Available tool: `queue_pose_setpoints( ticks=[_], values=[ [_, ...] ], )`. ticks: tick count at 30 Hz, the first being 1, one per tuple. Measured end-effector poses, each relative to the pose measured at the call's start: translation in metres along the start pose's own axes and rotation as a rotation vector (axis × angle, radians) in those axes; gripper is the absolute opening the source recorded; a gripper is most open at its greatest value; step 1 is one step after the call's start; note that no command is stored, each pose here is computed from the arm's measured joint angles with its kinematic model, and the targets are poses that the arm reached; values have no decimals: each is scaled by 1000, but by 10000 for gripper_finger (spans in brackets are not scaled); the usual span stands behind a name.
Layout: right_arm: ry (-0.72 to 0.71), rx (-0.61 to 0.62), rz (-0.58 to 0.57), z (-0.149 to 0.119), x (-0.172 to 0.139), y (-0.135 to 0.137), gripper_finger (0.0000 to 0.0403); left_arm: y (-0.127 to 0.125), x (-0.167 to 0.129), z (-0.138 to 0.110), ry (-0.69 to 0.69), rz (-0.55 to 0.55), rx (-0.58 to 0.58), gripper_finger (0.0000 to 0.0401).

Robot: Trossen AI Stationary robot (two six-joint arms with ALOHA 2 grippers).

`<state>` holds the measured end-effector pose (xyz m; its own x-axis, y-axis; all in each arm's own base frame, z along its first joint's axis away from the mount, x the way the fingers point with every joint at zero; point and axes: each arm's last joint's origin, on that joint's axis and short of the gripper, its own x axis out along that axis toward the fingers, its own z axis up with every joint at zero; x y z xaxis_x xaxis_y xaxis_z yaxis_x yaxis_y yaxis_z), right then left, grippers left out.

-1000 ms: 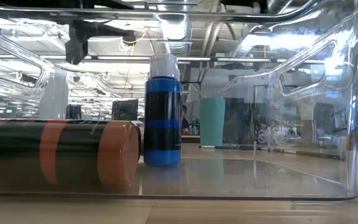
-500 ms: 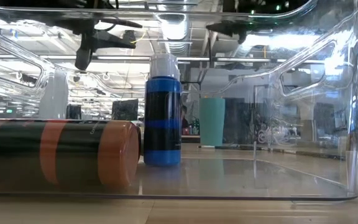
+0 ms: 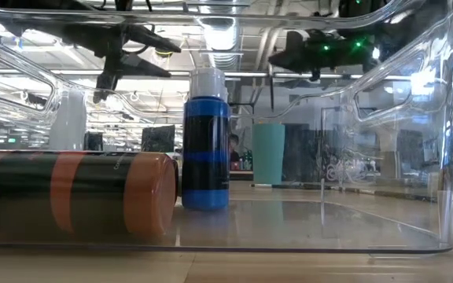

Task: Pick & Place Paint Supplies
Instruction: Put the silver paint brush into the green cup

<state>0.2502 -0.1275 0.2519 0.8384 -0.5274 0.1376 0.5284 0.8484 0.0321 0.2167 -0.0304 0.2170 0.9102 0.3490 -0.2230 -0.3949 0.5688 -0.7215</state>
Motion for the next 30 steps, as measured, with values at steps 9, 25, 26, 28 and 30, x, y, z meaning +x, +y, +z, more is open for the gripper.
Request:
queue_pose_setpoints(
  ticks=[9, 25, 26, 28, 30],
  values=[
    [44, -9, -59, -25, -17, -4, 0, 18, 0, -8, 22, 47, -55, 99],
    [35, 55, -70, -70, -4, -5, 0, 25, 1, -9, 43, 56, -83, 99],
    [33, 55, -70, -71, -4, -5, 0, 25, 1, -9, 43, 56, -83, 99],
    [43, 54, -71, -73, -3, -5, 0, 25, 1, -9, 44, 56, -82, 99],
    [47, 54, -71, -74, -3, -5, 4, 25, 1, -9, 44, 55, -81, 99]
  ],
)
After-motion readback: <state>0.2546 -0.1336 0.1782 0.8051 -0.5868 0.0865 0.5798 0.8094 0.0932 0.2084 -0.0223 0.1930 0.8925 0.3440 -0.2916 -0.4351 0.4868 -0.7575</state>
